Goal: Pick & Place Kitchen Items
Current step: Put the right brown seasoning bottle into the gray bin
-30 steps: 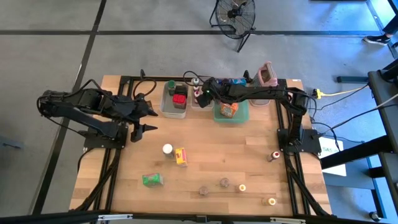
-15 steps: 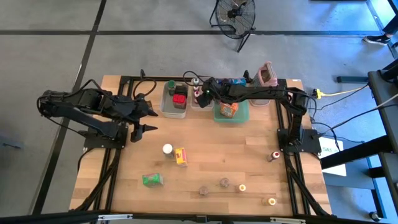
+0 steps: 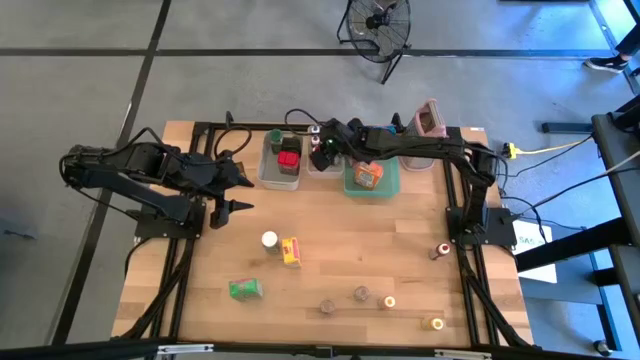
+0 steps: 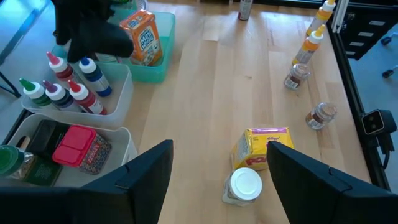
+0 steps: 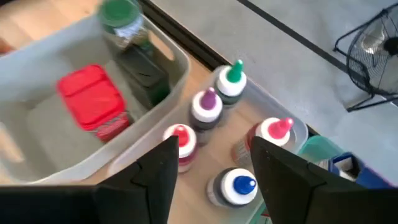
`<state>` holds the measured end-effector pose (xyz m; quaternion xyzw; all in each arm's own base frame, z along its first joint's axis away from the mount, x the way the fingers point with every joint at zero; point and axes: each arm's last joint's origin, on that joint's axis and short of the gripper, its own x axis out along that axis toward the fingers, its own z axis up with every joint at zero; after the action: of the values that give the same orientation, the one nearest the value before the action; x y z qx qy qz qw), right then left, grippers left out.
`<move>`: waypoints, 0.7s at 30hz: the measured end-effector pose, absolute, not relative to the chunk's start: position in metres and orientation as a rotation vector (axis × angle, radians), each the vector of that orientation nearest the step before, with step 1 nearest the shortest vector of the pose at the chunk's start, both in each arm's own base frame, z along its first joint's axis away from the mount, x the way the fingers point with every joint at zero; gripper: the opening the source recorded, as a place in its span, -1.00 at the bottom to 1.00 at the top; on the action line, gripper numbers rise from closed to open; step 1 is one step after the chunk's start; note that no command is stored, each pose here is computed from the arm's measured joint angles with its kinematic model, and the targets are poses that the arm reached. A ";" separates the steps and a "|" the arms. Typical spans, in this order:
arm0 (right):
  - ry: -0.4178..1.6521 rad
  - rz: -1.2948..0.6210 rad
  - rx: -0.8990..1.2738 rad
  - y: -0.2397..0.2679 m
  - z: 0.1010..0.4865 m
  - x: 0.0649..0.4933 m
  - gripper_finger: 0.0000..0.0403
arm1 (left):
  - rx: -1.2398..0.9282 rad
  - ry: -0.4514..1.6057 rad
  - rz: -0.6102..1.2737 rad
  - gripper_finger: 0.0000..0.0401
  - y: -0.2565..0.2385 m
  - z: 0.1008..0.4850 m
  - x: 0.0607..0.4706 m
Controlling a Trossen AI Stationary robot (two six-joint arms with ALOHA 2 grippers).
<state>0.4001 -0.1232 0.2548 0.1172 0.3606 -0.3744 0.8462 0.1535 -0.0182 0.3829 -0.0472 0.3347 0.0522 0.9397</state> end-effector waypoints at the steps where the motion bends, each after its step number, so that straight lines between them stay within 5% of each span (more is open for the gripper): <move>1: 0.767 -0.779 0.236 -0.120 0.262 0.402 0.00 | -0.096 0.682 0.108 0.27 -0.018 0.383 0.153; 11: 0.823 -0.553 0.165 -0.070 0.328 0.409 0.00 | -0.073 0.678 0.135 0.27 -0.017 0.383 0.154; 21: 1.216 -0.390 0.097 -0.011 0.366 0.365 0.00 | -0.070 0.668 0.133 0.27 -0.017 0.384 0.154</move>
<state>0.3648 -0.0111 0.3659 0.0454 0.5671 -0.1820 0.8020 0.1543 -0.0174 0.3838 -0.0346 0.3276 0.0653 0.9419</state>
